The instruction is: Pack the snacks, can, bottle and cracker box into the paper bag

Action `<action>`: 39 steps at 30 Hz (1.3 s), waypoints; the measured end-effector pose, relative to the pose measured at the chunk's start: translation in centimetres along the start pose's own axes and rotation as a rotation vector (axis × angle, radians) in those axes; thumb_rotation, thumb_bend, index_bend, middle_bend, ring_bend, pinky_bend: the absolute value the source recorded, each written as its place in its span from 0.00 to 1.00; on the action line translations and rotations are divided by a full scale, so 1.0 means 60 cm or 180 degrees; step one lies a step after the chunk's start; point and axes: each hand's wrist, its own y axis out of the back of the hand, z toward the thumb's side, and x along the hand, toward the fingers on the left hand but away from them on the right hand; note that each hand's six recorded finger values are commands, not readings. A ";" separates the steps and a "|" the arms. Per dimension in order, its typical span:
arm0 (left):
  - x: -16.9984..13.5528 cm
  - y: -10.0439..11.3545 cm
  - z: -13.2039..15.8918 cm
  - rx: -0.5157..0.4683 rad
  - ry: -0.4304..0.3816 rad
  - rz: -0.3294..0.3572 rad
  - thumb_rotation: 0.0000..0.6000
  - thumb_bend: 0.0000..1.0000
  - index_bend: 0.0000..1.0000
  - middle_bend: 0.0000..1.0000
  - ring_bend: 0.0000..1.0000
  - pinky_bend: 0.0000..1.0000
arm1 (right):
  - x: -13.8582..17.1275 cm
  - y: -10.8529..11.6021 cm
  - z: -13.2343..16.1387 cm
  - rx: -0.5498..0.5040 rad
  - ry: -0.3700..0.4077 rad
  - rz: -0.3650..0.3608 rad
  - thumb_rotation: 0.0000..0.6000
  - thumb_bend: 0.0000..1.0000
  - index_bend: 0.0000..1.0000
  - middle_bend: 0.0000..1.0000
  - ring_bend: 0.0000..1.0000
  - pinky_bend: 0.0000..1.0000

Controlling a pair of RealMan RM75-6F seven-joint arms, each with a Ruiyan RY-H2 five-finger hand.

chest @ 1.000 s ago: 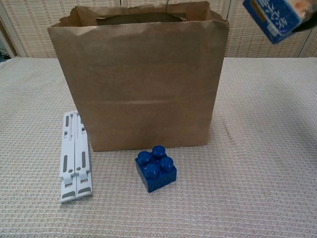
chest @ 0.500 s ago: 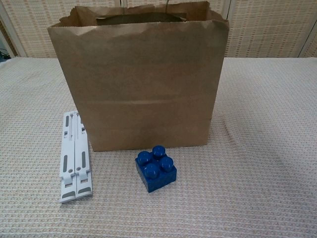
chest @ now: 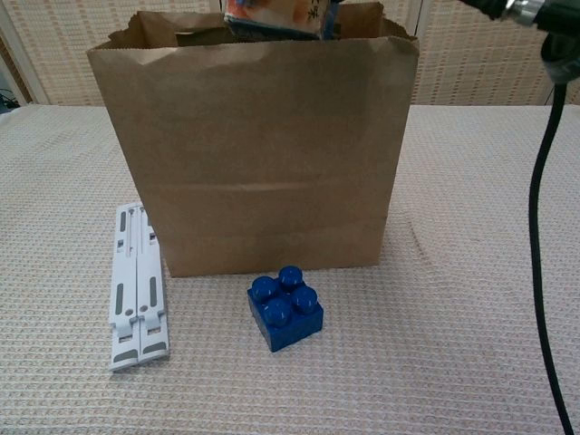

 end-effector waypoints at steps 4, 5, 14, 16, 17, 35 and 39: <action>0.000 0.000 0.000 0.0003 0.0002 0.0001 1.00 0.38 0.03 0.00 0.00 0.00 | 0.005 -0.005 0.010 0.0067 0.0015 0.0122 1.00 0.16 0.00 0.19 0.08 0.21; 0.000 0.000 0.000 0.0005 0.0002 0.0002 1.00 0.38 0.03 0.00 0.00 0.00 | 0.006 -0.003 0.011 0.0068 0.0011 0.0117 1.00 0.13 0.00 0.13 0.05 0.15; 0.000 0.000 0.001 0.0024 0.0009 0.0010 1.00 0.38 0.03 0.00 0.00 0.00 | 0.020 0.026 0.009 -0.0074 -0.0041 -0.0138 1.00 0.05 0.00 0.00 0.00 0.00; 0.000 0.000 0.001 0.0026 0.0009 0.0011 1.00 0.38 0.03 0.00 0.00 0.00 | 0.025 0.029 0.007 -0.0102 -0.0053 -0.0186 1.00 0.05 0.00 0.00 0.00 0.00; 0.000 0.000 0.001 0.0026 0.0010 0.0011 1.00 0.38 0.03 0.00 0.00 0.00 | 0.027 0.030 0.005 -0.0113 -0.0059 -0.0199 1.00 0.05 0.00 0.00 0.00 0.00; -0.001 -0.001 0.002 0.0046 0.0016 0.0017 1.00 0.38 0.03 0.00 0.00 0.00 | 0.184 -0.061 -0.078 -0.1220 -0.0722 0.0104 1.00 0.05 0.00 0.00 0.00 0.00; -0.001 -0.001 0.002 0.0063 0.0023 0.0026 1.00 0.38 0.03 0.00 0.00 0.00 | 0.249 -0.116 -0.082 -0.1839 -0.0935 0.0347 1.00 0.05 0.00 0.00 0.00 0.00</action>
